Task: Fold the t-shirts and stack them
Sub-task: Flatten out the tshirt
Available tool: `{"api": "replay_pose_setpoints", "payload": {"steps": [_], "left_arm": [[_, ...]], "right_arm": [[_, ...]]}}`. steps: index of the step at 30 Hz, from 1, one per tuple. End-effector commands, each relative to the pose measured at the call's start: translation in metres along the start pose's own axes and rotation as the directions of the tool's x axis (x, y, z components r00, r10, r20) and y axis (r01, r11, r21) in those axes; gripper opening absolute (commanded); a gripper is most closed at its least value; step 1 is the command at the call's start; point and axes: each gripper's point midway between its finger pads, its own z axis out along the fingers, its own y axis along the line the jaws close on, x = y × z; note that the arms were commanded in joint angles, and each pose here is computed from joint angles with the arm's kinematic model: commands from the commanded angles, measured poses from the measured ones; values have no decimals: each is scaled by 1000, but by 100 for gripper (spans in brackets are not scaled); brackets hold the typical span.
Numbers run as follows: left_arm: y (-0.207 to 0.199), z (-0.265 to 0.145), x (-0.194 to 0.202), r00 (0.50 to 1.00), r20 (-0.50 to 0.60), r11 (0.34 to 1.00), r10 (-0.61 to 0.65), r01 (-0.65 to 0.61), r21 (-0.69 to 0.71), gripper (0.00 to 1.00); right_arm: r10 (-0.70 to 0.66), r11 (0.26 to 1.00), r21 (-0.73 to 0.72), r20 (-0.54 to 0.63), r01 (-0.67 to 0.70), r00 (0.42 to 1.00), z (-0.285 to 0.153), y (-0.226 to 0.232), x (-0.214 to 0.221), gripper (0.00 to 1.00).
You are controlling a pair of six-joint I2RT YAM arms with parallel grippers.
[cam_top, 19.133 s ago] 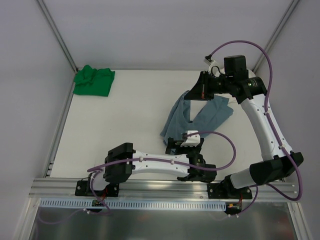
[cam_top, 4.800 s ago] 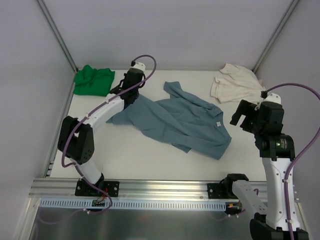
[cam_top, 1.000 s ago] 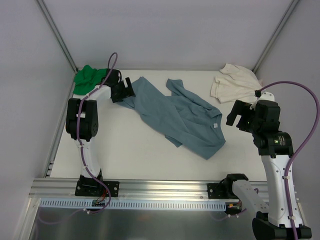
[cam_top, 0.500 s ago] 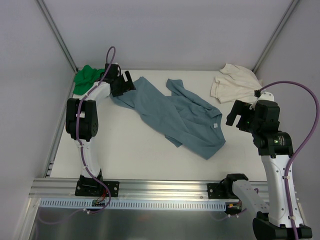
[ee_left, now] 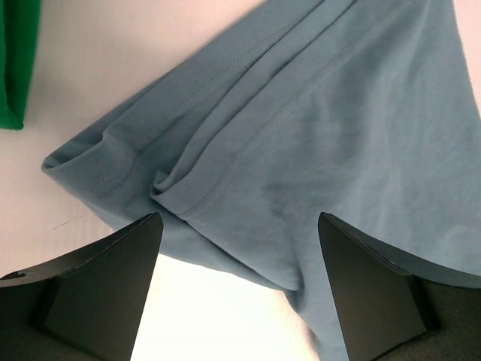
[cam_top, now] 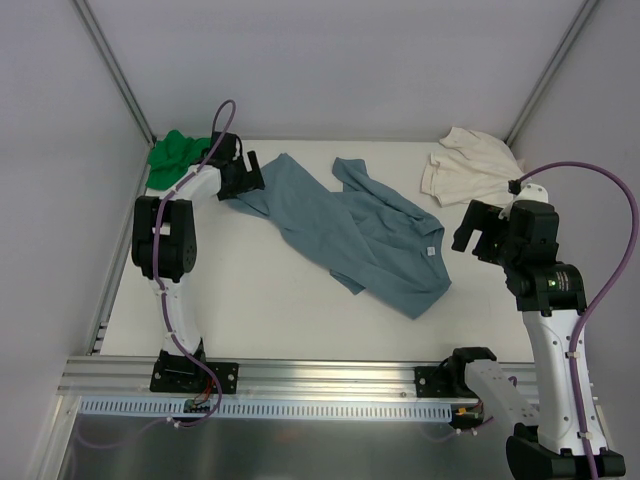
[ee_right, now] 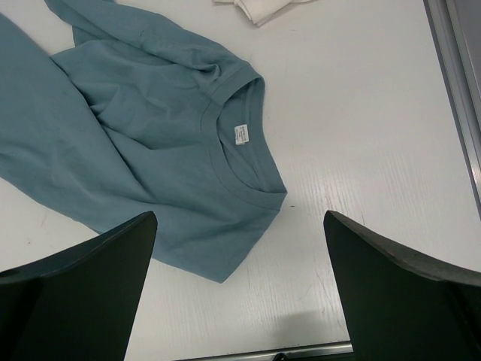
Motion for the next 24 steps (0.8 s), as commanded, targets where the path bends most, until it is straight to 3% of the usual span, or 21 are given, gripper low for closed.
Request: {"api": "replay_pose_setpoints", "payload": {"steps": [1, 14, 16, 17, 18, 19, 21, 24], "left_arm": [[14, 3, 4, 1000, -9, 998, 24, -24, -50, 87], [22, 13, 8, 1000, -22, 996, 13, -15, -91, 86], [22, 14, 8, 1000, -23, 996, 9, -12, -92, 75], [22, 15, 7, 1000, -21, 996, 8, -10, -89, 65], [21, 15, 7, 1000, -20, 996, 10, -11, -87, 52], [22, 17, 9, 1000, -24, 996, 5, -7, -89, 24], [23, 18, 9, 1000, -23, 996, 2, -4, -94, 15], [24, 20, 11, 1000, -30, 995, -3, 0, -97, 15]], "right_arm": [[-23, 1000, 12, 26, 23, 999, -3, -2, -5, 100], [-23, 1000, 13, 27, 22, 999, -3, -3, -5, 100], [-24, 1000, 13, 30, 23, 999, -3, -3, -5, 99], [-24, 1000, 13, 30, 23, 999, -3, -3, -5, 100], [-23, 1000, 16, 29, 23, 999, -3, -3, -5, 99], [-23, 1000, 15, 29, 22, 999, -3, -3, -5, 99], [-23, 1000, 18, 28, 23, 999, -3, -4, -4, 100], [-23, 1000, 15, 29, 22, 999, -3, -3, -5, 99]]}}
